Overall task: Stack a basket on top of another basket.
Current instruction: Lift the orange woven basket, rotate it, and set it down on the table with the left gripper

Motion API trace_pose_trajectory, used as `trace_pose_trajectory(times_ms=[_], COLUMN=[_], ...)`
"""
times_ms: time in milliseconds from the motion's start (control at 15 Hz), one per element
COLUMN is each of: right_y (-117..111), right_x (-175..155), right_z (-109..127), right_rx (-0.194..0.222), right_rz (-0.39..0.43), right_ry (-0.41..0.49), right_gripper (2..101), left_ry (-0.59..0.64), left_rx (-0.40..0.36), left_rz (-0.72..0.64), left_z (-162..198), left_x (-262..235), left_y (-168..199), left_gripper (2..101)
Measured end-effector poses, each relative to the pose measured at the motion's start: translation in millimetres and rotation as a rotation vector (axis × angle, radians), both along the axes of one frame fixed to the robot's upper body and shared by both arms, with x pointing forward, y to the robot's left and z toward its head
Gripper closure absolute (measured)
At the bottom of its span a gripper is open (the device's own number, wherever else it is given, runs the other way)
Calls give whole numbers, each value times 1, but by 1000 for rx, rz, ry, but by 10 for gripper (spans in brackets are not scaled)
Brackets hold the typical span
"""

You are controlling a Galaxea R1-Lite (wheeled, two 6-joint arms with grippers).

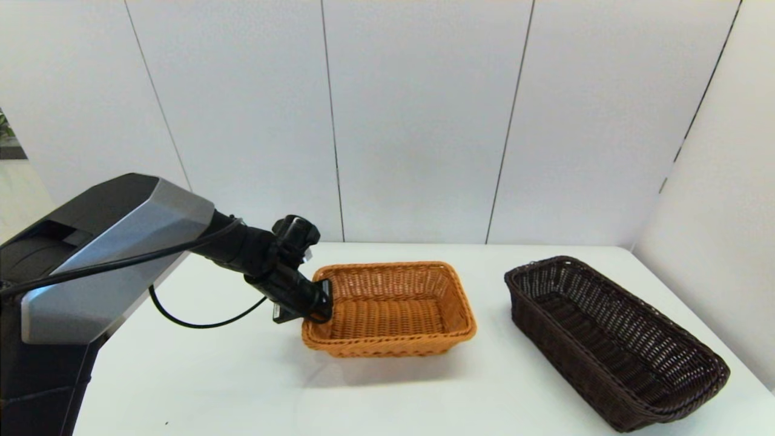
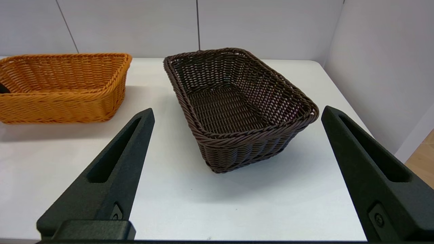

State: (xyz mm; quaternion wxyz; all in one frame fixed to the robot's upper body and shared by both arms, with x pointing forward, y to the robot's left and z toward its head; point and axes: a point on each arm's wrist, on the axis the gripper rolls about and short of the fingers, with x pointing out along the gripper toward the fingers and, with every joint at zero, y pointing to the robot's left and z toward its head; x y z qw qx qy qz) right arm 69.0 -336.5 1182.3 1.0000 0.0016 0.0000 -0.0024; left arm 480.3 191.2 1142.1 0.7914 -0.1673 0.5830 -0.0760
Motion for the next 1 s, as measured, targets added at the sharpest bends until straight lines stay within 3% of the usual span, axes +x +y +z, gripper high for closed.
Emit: trace_pose_trajectory(times_ms=[1000], right_y=[0], right_x=[0], right_z=[0], right_rx=[0], right_rz=[0], right_ry=[0], right_gripper=[46], left_ry=[-9], left_rx=[13], left_rz=[-47], left_z=[0], left_x=[-2], left_y=[0], left_gripper=[877])
